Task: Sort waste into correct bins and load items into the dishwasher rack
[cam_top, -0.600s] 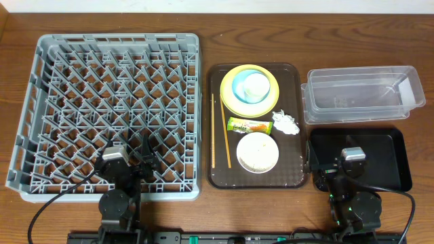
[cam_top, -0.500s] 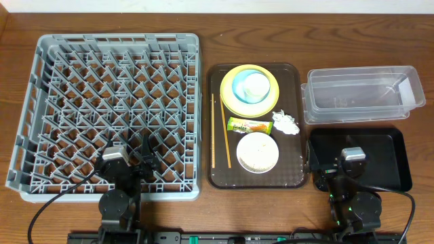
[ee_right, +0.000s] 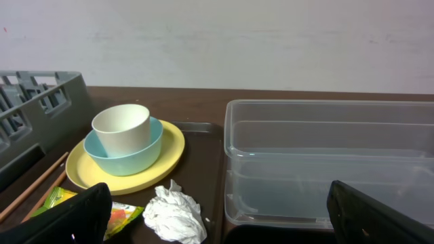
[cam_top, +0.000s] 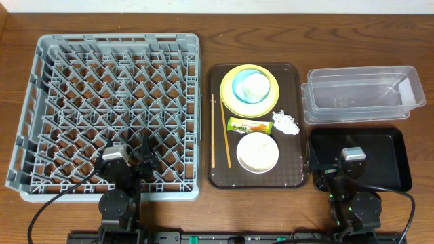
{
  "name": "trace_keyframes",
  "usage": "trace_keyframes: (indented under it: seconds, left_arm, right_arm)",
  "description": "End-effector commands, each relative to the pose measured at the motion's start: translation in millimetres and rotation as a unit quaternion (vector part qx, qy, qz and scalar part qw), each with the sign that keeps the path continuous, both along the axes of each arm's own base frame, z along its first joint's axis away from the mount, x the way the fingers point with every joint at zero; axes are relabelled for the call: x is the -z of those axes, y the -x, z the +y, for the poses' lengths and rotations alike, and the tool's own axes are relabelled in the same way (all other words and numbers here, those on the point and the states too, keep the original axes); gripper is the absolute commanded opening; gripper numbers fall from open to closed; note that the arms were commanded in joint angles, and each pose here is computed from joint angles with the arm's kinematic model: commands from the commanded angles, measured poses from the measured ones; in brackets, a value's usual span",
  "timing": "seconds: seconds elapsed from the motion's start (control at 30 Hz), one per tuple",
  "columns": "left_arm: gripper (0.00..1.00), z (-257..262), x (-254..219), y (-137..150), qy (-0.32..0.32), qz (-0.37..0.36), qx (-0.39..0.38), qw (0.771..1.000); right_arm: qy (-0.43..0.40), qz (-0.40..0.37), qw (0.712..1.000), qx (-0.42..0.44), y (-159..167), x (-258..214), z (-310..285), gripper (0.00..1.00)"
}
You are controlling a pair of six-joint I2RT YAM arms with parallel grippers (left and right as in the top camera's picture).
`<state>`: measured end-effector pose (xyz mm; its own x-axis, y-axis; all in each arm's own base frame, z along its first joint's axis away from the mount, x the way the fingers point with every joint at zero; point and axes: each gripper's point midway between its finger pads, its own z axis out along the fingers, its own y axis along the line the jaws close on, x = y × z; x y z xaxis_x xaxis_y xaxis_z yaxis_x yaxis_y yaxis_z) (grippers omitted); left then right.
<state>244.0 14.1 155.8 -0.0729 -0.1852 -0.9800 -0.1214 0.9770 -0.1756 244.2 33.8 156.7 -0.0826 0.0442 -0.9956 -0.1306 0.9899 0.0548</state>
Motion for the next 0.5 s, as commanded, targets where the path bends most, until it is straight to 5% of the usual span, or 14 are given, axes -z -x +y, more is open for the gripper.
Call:
trace_keyframes:
  seconds: [0.0, 0.47]
  left_arm:
    - [0.93, 0.6, 17.7, 0.9, -0.011, 0.029, -0.001, 1.000]
    - [0.93, 0.5, 17.7, 0.9, -0.011, 0.029, -0.001, 1.000]
  right_arm:
    - [0.004, -0.002, 1.000, -0.004, 0.6, 0.0, 1.4, 0.98]
    - [0.004, -0.002, 1.000, -0.004, 0.5, -0.1, 1.4, 0.99]
